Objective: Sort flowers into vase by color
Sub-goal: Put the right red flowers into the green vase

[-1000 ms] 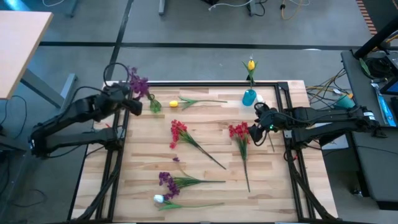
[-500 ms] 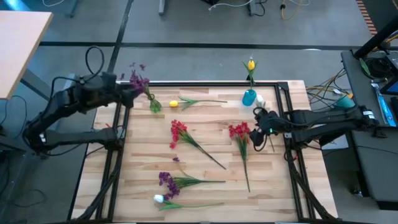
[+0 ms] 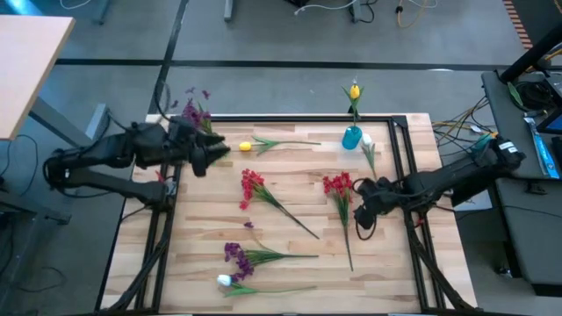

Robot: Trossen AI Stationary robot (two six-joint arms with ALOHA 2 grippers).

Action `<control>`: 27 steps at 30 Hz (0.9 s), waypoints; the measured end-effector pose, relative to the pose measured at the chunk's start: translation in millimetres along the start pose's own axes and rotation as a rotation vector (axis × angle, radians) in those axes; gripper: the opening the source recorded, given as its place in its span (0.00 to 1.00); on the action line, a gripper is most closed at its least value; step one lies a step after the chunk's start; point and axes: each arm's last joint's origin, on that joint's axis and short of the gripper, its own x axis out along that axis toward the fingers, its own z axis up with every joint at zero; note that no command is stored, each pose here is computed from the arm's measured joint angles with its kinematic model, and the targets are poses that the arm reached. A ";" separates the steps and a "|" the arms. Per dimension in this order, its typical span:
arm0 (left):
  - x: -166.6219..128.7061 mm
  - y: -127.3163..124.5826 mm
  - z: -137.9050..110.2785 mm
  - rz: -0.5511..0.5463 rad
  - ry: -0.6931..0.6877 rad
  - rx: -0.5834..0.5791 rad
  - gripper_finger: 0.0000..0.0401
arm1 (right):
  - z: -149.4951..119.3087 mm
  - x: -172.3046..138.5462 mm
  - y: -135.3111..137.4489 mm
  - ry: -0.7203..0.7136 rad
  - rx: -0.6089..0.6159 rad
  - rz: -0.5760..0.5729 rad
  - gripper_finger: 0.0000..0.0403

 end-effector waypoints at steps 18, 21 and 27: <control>-31.5 -70.4 -124.4 -0.128 0.632 0.245 0.67 | -13.2 14.5 26.7 0.222 0.270 -0.089 0.65; -34.0 -79.2 -141.3 -0.125 0.674 0.270 0.67 | -5.3 14.8 37.0 0.146 0.312 -0.103 0.62; -23.5 -87.3 -163.9 -0.054 0.668 0.346 0.67 | -1.9 36.0 49.4 0.166 0.329 -0.203 0.63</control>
